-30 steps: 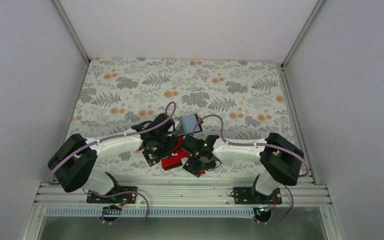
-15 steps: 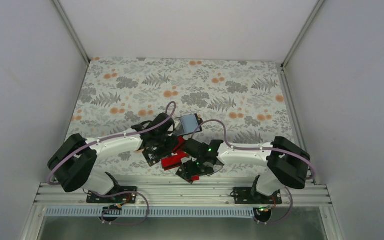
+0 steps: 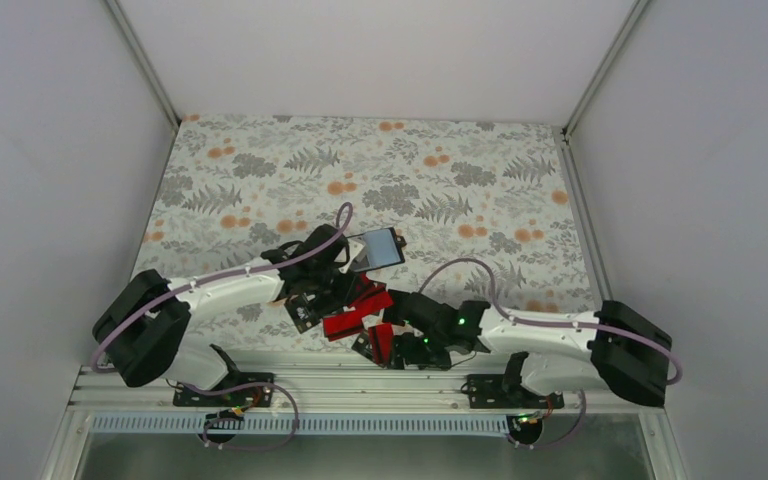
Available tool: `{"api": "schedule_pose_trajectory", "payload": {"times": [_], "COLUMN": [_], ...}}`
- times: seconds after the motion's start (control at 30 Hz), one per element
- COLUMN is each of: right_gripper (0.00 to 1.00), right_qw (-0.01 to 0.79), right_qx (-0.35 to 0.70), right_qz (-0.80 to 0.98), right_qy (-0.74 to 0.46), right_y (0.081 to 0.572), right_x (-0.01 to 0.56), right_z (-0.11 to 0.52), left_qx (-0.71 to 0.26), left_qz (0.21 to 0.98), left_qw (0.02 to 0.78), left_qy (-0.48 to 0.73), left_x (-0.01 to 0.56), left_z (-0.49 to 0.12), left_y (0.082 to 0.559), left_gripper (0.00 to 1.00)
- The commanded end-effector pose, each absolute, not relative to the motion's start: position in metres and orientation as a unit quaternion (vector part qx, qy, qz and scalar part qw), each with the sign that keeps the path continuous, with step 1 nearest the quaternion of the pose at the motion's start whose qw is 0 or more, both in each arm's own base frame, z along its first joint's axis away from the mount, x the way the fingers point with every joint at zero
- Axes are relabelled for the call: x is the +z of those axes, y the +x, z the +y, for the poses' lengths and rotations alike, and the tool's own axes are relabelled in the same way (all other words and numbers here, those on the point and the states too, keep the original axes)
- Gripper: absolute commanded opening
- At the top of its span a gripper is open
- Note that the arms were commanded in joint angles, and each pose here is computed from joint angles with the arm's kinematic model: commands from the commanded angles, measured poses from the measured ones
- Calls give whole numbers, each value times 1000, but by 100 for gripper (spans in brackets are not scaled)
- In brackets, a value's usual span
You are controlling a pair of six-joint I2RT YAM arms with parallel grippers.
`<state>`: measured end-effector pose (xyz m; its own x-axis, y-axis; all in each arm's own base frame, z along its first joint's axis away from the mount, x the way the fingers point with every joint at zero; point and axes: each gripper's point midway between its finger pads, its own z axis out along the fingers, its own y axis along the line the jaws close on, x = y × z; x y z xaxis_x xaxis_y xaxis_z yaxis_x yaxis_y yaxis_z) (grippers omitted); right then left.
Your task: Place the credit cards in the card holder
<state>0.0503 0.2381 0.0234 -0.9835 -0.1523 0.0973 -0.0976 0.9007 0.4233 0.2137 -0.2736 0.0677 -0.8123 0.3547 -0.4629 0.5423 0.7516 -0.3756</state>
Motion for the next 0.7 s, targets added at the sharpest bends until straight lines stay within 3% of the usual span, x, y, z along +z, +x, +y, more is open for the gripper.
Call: {"api": "schedule_pose_trajectory", "payload": {"times": [0.0, 0.3, 0.67], "right_gripper": [81, 71, 66], "right_qw": [76, 69, 84], "right_qx": [-283, -344, -392], "right_qz": [-956, -934, -916], "right_qy": [-2, -63, -32], "right_y": [49, 61, 64], "right_x": [29, 14, 10], "right_z": [251, 249, 267], "left_qx": [-275, -275, -271], "left_qz": [903, 906, 907], "left_qw": [198, 195, 194], "left_qy": [263, 256, 258], "left_x": [83, 81, 80], "left_z": [-280, -276, -277], "left_y": [211, 206, 208], "left_gripper": [29, 29, 29]}}
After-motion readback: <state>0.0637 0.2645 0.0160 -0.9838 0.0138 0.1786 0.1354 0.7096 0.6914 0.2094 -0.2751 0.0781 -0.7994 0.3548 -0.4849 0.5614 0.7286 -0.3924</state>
